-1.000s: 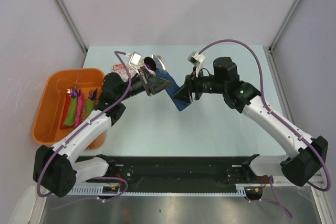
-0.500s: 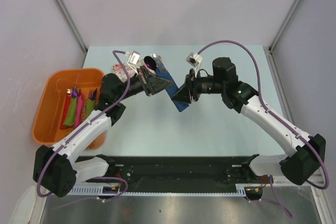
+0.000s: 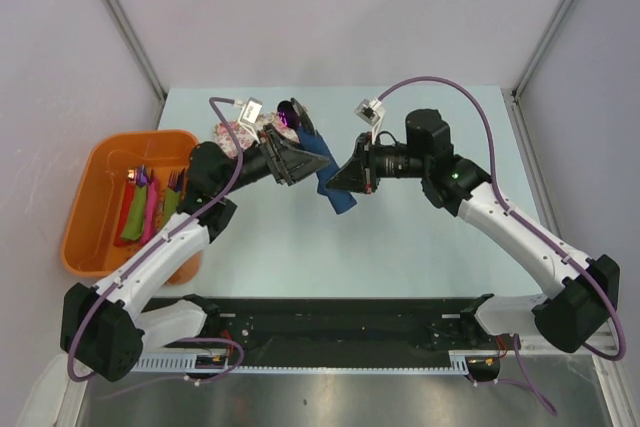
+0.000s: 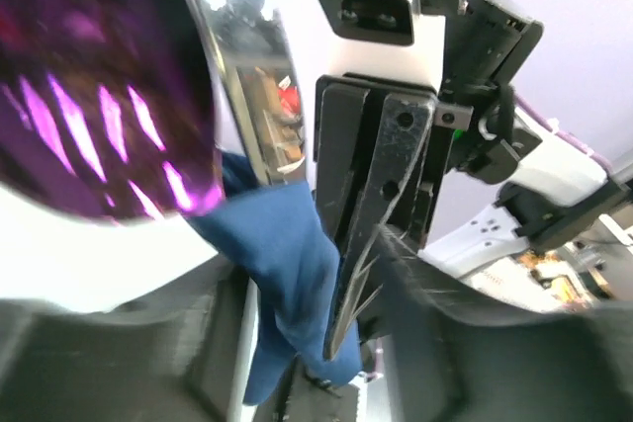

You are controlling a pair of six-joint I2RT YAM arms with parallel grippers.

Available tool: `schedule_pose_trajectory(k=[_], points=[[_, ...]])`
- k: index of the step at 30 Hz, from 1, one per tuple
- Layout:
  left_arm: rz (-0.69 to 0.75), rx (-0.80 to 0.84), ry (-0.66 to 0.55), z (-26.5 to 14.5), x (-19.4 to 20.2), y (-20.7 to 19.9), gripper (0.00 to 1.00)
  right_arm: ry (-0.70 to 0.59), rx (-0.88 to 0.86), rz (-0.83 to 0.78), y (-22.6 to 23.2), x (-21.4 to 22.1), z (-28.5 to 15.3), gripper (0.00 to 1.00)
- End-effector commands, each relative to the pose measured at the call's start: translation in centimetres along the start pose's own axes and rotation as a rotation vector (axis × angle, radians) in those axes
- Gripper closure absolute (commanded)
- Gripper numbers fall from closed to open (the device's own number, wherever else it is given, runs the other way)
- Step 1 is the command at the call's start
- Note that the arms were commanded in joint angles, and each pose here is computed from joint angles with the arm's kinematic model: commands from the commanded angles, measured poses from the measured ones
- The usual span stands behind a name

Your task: Place the utensils on the paper napkin and roll it up

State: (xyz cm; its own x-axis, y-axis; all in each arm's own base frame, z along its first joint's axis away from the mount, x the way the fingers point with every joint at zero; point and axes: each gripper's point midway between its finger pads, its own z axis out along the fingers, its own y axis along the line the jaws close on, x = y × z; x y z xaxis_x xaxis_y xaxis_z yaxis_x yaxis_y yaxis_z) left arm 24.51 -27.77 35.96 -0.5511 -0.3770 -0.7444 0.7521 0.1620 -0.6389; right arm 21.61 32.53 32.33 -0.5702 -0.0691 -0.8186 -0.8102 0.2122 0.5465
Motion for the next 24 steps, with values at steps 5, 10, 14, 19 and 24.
schedule_pose_trajectory(k=[5,10,14,19,24], points=[[-0.064,-0.087,-0.036,-1.9,-1.2,1.8,0.20,-0.182,-0.028,-0.054,2.5,-5.8,-0.9,1.00],[-0.086,-0.046,-0.046,-1.8,-1.8,0.7,0.14,-0.224,-0.055,-0.042,3.1,-6.9,-0.7,1.00],[-0.136,0.033,-0.057,-1.5,-2.1,-0.4,0.14,-0.234,-0.065,-0.043,3.4,-7.2,-0.2,1.00],[-0.168,0.093,-0.057,-1.1,-1.8,-1.5,0.18,-0.236,-0.052,-0.042,3.3,-7.2,0.4,1.00],[-0.183,0.108,-0.047,-0.5,-1.5,-2.0,0.31,-0.241,-0.035,-0.053,3.3,-7.0,0.9,1.00]])
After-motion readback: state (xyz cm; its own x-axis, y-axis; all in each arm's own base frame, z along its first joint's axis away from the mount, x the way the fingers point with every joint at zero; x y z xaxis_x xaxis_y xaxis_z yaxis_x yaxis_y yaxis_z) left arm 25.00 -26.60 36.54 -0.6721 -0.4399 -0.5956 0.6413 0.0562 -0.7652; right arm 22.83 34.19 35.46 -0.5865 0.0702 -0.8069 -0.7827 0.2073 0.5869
